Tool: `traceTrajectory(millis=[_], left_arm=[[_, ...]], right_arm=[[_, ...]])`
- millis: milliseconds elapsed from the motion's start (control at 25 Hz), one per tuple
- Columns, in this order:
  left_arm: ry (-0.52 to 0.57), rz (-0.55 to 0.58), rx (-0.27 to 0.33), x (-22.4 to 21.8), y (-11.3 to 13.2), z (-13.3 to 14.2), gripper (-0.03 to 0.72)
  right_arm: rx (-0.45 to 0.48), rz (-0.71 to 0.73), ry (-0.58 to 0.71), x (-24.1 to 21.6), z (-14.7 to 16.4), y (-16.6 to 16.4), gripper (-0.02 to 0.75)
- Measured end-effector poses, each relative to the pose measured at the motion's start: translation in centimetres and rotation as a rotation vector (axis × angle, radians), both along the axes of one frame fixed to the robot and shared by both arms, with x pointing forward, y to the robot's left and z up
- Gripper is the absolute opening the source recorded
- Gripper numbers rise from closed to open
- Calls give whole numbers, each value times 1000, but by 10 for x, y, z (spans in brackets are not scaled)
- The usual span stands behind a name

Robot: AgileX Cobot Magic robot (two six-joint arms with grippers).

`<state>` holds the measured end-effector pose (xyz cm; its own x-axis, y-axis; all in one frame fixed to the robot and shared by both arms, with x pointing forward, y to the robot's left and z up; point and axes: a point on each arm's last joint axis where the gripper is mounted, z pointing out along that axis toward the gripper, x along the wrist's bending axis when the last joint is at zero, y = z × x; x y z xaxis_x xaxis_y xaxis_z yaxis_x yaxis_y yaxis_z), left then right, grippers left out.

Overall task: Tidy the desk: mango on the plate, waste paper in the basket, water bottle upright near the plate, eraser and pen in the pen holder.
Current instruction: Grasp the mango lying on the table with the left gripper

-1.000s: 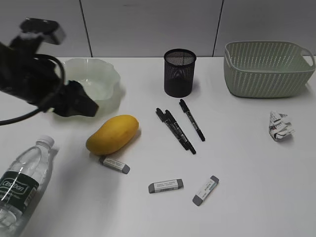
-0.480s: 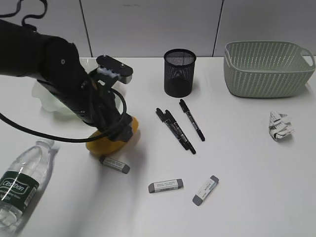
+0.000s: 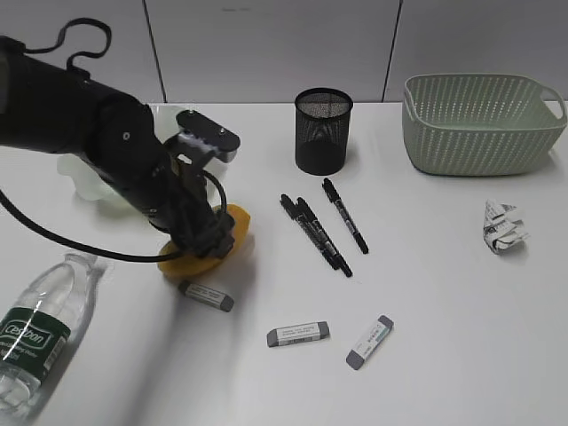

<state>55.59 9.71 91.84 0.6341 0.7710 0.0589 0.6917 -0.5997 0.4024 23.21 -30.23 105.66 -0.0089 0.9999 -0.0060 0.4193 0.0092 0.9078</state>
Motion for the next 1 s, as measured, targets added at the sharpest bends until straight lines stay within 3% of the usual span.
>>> traceTrajectory(millis=[440,680,800,1000], left_arm=[[8,3,2,3,-2,-7,559],[13,19,-16,-2,0,5,559],[-69,27,-82,-5,1,40,559],[-334,61,-253,0,13,106,559]], right_arm=[[0,0,0,0,0,0,255],[0,0,0,0,0,0,255],[0,0,0,0,0,0,255],[0,0,0,0,0,0,255]])
